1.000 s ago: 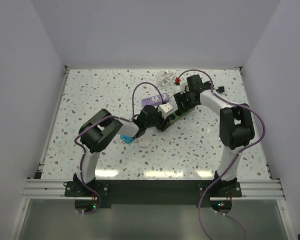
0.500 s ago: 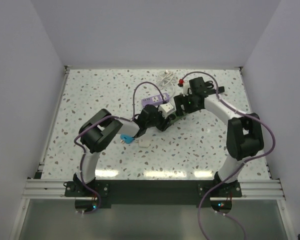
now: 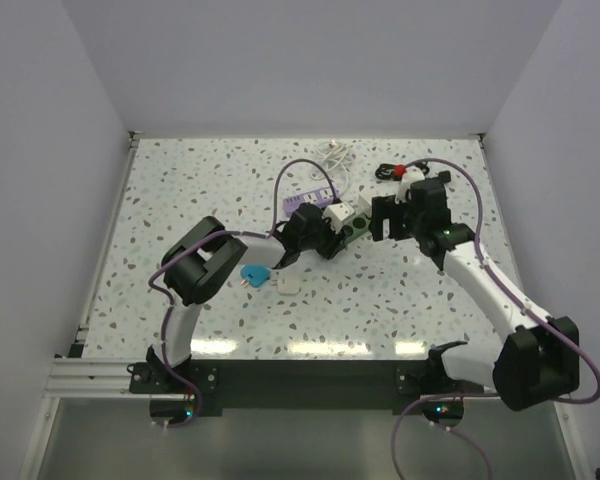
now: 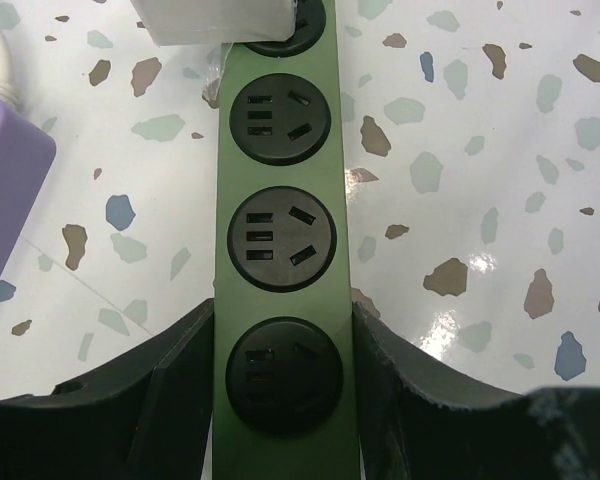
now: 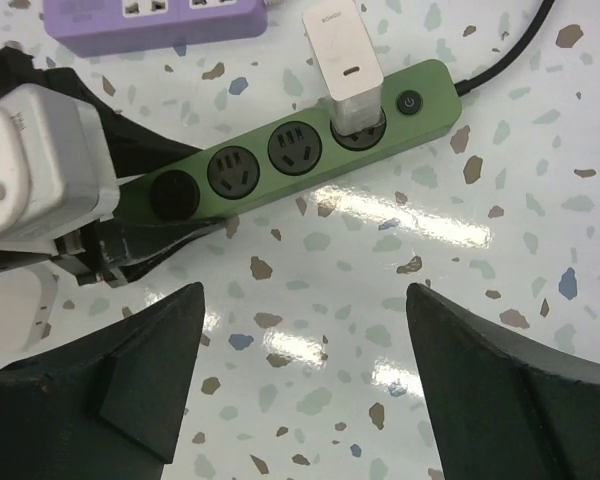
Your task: Insert the plug
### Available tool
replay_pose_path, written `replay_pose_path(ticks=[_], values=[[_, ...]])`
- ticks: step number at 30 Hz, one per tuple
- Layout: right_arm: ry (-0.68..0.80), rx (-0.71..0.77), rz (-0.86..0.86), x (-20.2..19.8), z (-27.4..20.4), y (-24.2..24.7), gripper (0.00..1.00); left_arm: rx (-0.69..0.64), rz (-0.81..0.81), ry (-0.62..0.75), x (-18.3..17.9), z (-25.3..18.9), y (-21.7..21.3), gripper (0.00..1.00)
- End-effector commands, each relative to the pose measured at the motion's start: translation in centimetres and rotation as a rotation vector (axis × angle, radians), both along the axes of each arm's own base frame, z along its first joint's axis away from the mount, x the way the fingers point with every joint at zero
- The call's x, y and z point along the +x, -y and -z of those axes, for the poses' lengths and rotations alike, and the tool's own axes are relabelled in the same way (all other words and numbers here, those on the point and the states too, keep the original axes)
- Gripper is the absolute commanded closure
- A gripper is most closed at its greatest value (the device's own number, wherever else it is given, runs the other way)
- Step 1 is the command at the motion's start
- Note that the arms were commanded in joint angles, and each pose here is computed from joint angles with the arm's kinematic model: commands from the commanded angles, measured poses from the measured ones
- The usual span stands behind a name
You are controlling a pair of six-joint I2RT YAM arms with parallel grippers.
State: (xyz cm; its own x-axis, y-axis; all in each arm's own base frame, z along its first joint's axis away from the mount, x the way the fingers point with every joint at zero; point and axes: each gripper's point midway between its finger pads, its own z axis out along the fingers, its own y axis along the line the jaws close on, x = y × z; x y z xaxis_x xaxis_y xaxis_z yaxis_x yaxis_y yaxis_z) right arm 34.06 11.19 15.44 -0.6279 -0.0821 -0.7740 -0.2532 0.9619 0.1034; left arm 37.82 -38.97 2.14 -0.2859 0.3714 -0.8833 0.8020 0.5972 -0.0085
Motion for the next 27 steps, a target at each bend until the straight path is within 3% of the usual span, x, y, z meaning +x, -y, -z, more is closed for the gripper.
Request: replay_pose_path(ticks=[1,4,5,7,8,14,18,23,27], values=[[0.169,0.103,0.035,0.1,-4.1,-0.2,0.15,0.128,-0.134,0.014,2.3,2.9,-3.8,1.0],[0.217,0.157,0.01,-1.1,-5.1,-0.7,0.15,0.093,-0.151,0.054,2.3,1.1,-4.1,0.82],[0.219,0.165,0.007,-1.4,-5.0,-0.8,0.15,0.081,-0.152,0.065,2.3,0.6,-4.1,0.65],[0.23,0.179,0.002,-1.7,-5.3,-0.9,0.15,0.062,-0.157,0.077,2.0,-0.6,-4.3,0.48],[0.237,0.187,-0.006,-1.9,-5.4,-1.0,0.15,0.055,-0.158,0.082,2.0,-0.9,-4.4,0.27],[0.271,0.222,-0.049,-2.9,-6.4,-2.1,0.15,-0.006,-0.165,0.131,0.7,-4.2,-5.5,0.0],[0.282,0.227,-0.091,-3.8,-6.8,-3.3,0.16,-0.065,-0.143,0.149,-1.4,-7.1,-6.5,0.0],[0.286,0.218,-0.257,-5.3,-5.1,-8.3,0.16,-0.112,-0.162,0.168,-4.1,-9.6,-8.9,0.0],[0.271,0.237,-0.457,-5.9,-2.3,-11.8,0.16,-0.183,-0.38,0.097,-5.8,-10.3,-13.6,0.0]])
